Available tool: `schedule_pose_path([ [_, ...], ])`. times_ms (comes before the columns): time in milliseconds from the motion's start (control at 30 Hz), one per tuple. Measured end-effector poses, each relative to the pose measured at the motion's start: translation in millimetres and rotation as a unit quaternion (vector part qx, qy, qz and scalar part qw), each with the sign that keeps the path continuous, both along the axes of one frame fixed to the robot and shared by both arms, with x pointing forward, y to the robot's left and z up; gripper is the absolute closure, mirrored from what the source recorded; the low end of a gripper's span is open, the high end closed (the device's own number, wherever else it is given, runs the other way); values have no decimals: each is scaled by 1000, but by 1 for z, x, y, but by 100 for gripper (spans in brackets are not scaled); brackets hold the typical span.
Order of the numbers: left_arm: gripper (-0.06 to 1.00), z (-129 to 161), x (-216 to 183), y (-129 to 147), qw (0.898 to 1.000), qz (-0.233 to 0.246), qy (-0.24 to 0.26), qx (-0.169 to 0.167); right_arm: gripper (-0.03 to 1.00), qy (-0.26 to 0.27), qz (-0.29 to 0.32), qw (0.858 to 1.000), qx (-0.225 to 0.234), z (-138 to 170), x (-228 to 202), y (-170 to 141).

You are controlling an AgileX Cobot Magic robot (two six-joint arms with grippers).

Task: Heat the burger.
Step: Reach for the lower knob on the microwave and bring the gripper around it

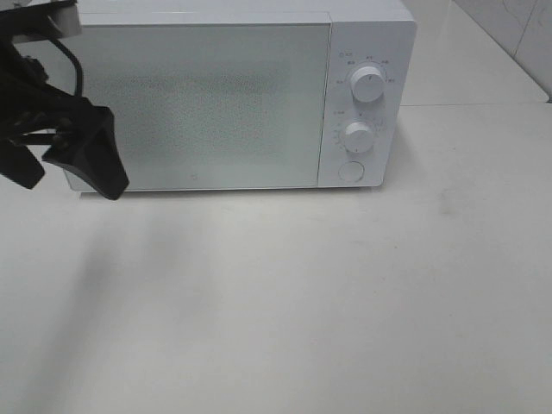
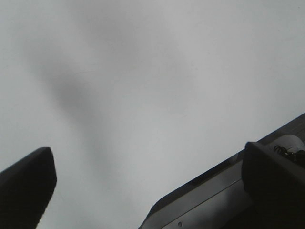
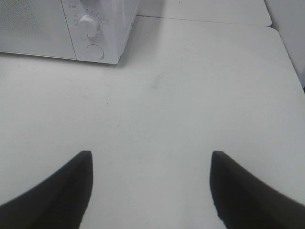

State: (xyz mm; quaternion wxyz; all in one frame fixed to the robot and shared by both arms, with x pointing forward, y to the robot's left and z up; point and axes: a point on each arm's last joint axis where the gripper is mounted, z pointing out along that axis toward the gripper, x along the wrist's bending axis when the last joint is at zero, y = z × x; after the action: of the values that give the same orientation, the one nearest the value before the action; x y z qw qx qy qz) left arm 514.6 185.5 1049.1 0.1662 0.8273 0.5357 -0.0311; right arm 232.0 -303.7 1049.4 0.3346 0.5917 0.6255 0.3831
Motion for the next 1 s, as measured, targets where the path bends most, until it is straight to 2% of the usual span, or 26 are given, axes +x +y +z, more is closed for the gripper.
schedule_pose_path([
  [233, -3, -2, -27, 43, 998, 59, 10, 8, 28, 0, 0, 1000, 0, 0, 0, 0],
  [433, -3, -1, -44, 62, 996, 90, 7, 9, 28, 0, 0, 1000, 0, 0, 0, 0],
  [500, -3, -2, -63, 79, 992, 122, 2, 11, 28, 0, 0, 1000, 0, 0, 0, 0],
  [600, -3, 0, -78, 90, 990, 142, -12, 16, 28, 0, 0, 1000, 0, 0, 0, 0],
  [700, -3, 1, -94, 96, 987, 158, -23, 18, 28, 0, 0, 1000, 0, 0, 0, 0],
  [1000, -3, 1, -136, 98, 985, 161, -63, 16, 28, 0, 0, 1000, 0, 0, 0, 0],
])
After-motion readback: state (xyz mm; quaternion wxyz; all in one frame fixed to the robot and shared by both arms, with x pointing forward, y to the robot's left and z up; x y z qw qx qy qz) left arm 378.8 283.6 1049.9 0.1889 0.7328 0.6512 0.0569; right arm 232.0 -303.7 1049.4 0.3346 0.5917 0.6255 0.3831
